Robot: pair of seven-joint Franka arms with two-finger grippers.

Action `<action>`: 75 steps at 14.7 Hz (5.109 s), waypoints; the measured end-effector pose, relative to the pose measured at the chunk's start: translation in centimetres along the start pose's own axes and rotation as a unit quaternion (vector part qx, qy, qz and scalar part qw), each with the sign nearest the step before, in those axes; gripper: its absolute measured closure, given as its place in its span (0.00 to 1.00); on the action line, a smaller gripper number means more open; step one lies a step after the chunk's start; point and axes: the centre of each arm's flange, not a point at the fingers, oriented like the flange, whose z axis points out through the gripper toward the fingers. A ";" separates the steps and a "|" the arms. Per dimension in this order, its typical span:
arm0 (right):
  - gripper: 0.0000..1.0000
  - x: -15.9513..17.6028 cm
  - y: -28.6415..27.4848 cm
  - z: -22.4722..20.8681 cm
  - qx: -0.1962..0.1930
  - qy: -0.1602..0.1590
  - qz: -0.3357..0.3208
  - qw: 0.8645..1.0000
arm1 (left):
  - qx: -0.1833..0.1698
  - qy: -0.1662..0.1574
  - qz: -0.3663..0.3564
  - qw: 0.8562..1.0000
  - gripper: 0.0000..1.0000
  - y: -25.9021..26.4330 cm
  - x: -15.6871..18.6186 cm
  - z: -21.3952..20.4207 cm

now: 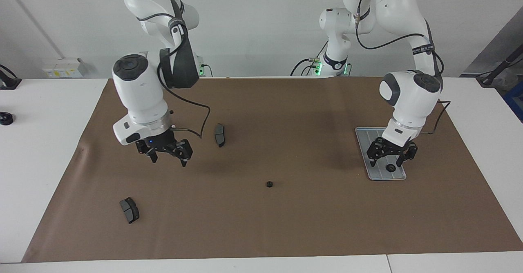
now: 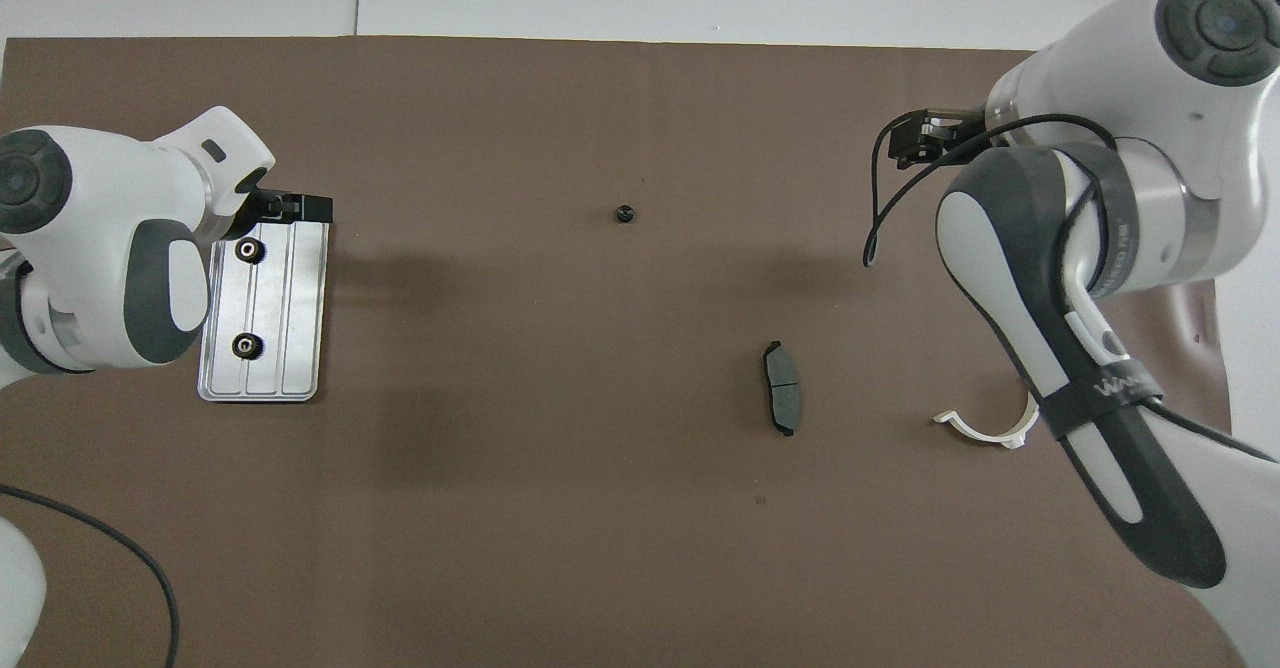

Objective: Pick bearing gear from pile to tray

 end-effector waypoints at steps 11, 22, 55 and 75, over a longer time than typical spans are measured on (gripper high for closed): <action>0.00 -8.8 12.1 -14.5 0.012 -0.050 -0.015 0.999 | -0.003 -0.012 -0.035 0.999 0.00 24.4 2.0 0.5; 0.00 -9.7 12.3 -15.6 -0.001 -0.060 -0.022 0.998 | -0.003 -0.004 -0.052 0.999 0.00 29.9 4.0 2.8; 0.00 -9.7 11.6 -16.9 -0.009 -0.056 -0.034 0.998 | 0.014 0.011 -0.069 0.997 0.77 33.5 2.3 8.7; 0.00 -9.8 11.4 -16.9 -0.009 -0.056 -0.036 0.998 | 0.042 -0.051 -0.063 0.996 0.77 -3.1 -6.3 1.6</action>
